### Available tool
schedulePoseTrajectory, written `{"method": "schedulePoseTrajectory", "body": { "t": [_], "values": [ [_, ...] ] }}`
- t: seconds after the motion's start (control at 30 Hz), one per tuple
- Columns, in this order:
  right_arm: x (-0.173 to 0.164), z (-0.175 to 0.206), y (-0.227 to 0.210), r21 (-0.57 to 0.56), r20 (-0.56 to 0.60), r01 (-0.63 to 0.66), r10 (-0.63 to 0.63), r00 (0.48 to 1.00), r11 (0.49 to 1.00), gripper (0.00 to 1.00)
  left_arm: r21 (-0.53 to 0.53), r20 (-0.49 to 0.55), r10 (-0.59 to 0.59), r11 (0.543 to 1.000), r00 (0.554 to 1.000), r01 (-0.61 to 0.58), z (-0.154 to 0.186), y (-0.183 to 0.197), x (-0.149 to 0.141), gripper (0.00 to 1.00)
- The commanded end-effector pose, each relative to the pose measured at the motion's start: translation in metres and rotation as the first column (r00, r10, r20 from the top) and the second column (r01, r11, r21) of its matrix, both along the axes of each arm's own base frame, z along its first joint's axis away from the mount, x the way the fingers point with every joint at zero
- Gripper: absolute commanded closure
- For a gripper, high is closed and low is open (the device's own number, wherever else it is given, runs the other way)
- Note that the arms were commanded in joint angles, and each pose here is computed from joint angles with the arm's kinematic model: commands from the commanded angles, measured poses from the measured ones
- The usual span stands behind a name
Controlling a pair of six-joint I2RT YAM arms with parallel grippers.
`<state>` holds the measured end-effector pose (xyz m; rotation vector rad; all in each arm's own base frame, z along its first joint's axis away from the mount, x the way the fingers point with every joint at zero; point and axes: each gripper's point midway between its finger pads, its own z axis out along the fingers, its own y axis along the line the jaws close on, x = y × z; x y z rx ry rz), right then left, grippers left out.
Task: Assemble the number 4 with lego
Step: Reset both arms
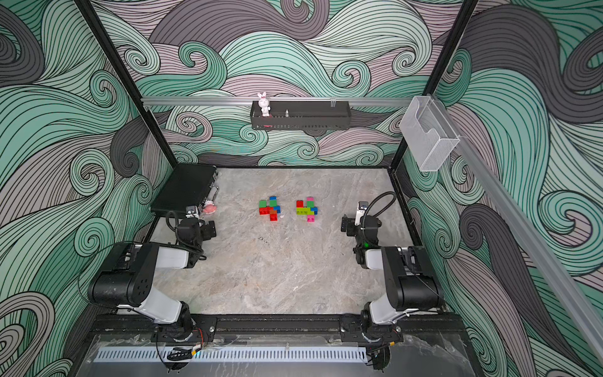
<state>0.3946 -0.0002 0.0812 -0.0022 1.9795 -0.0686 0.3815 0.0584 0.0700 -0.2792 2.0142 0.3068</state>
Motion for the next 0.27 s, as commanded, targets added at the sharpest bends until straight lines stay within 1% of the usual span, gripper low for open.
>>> {"method": "schedulePoseTrajectory", "body": {
  "t": [0.0,0.03,0.1,0.17,0.2,0.23],
  "values": [
    [0.0051,0.0099,0.0014,0.001,0.035,-0.011,0.011,0.999,1.0,0.01,-0.034,0.04,0.061,0.998,0.997,-0.06,0.0157,0.0084,0.0043,0.01],
    [0.0054,0.0094,0.0011,0.002,0.029,-0.011,0.011,1.0,1.0,0.01,-0.042,0.033,0.059,0.997,0.998,-0.058,0.0178,0.0078,0.0052,0.02],
    [0.0055,0.0098,0.001,0.003,0.031,-0.01,0.01,0.999,1.0,0.01,-0.02,0.059,0.046,0.999,0.997,-0.045,0.018,0.0073,0.0061,0.01],
    [0.005,0.0103,0.0011,0.003,0.032,-0.011,0.011,0.999,1.0,0.01,-0.04,0.03,0.059,0.998,0.998,-0.058,0.017,0.0076,0.0048,0.01],
    [0.0044,0.0096,0.0011,0.001,0.031,-0.012,0.012,0.999,1.0,0.01,-0.033,0.051,0.058,0.998,0.997,-0.056,0.0193,0.0084,0.0058,0.01],
    [0.0047,0.0109,0.0013,0.001,0.036,-0.012,0.012,0.999,1.0,0.01,-0.028,0.048,0.055,0.998,0.997,-0.054,0.018,0.0079,0.0056,0.01]
  ]
}}
